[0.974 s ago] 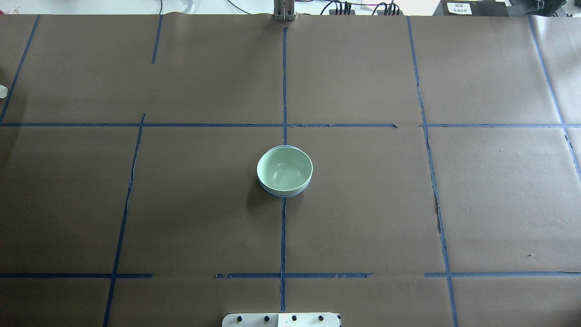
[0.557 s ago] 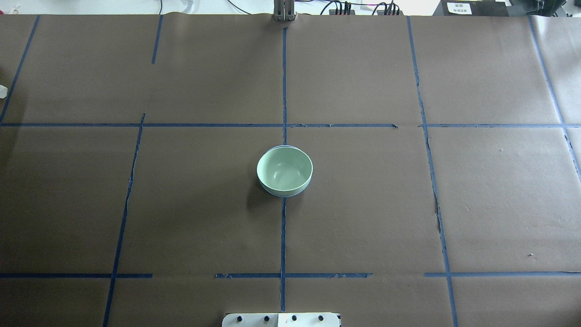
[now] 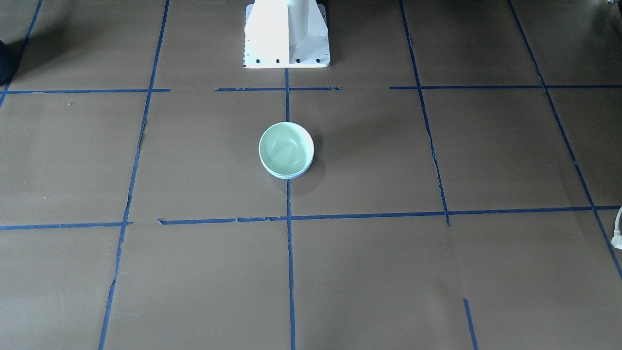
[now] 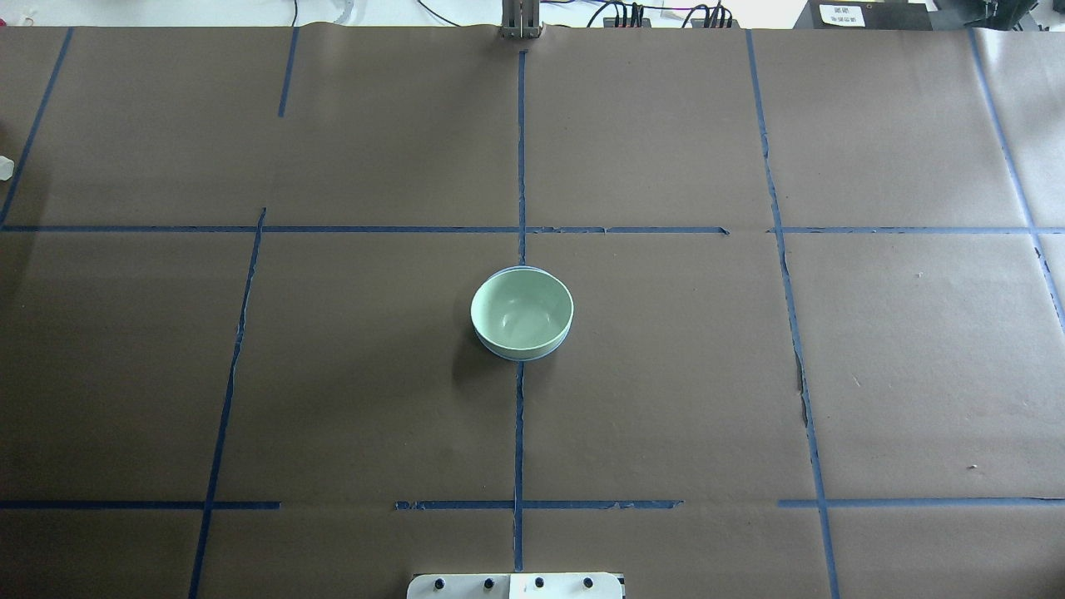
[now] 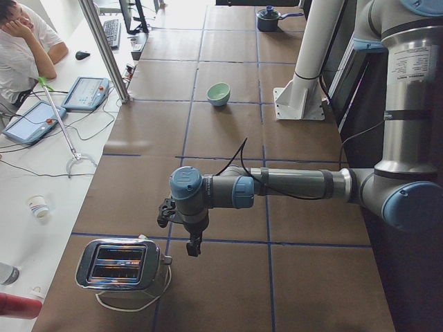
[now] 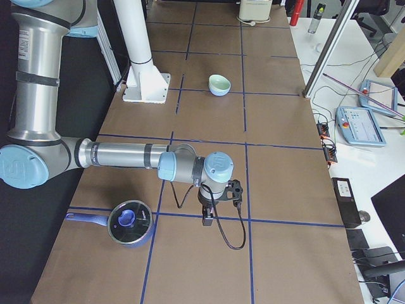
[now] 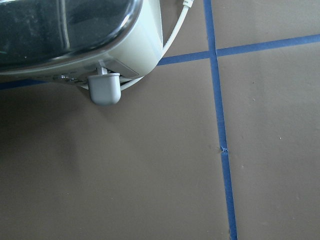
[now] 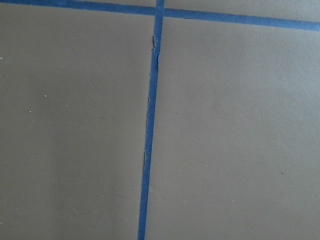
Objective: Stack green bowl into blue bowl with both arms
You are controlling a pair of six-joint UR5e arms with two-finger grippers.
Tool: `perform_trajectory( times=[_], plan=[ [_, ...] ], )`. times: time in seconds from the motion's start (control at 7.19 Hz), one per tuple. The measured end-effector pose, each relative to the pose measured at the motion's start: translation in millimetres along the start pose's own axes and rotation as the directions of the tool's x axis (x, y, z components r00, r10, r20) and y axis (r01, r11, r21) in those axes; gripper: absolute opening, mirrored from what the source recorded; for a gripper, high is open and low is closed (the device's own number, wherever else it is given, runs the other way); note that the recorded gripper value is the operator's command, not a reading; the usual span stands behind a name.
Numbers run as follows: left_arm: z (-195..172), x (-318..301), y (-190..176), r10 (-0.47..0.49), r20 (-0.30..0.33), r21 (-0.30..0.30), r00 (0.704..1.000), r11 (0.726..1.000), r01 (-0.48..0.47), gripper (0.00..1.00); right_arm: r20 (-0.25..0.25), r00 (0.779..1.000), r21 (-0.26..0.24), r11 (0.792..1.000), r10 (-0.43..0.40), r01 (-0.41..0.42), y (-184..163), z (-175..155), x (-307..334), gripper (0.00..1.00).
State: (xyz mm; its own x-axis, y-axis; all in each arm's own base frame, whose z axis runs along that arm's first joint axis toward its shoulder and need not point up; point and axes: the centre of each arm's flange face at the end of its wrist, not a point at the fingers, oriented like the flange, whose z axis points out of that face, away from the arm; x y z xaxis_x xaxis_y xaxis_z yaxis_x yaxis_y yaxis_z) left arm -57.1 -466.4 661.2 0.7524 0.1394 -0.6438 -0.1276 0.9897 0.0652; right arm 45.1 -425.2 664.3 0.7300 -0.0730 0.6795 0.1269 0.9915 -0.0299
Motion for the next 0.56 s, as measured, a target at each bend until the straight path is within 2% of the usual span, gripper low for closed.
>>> perform_trajectory(
  times=[0.56],
  plan=[
    [-1.5, 1.4, 0.0, 0.005, 0.000, 0.003, 1.000, 1.000, -0.005, 1.00, -0.001, 1.000, -0.006, 1.000, -0.002, 0.002, -7.4, 1.9, -8.9, 1.00]
  ],
)
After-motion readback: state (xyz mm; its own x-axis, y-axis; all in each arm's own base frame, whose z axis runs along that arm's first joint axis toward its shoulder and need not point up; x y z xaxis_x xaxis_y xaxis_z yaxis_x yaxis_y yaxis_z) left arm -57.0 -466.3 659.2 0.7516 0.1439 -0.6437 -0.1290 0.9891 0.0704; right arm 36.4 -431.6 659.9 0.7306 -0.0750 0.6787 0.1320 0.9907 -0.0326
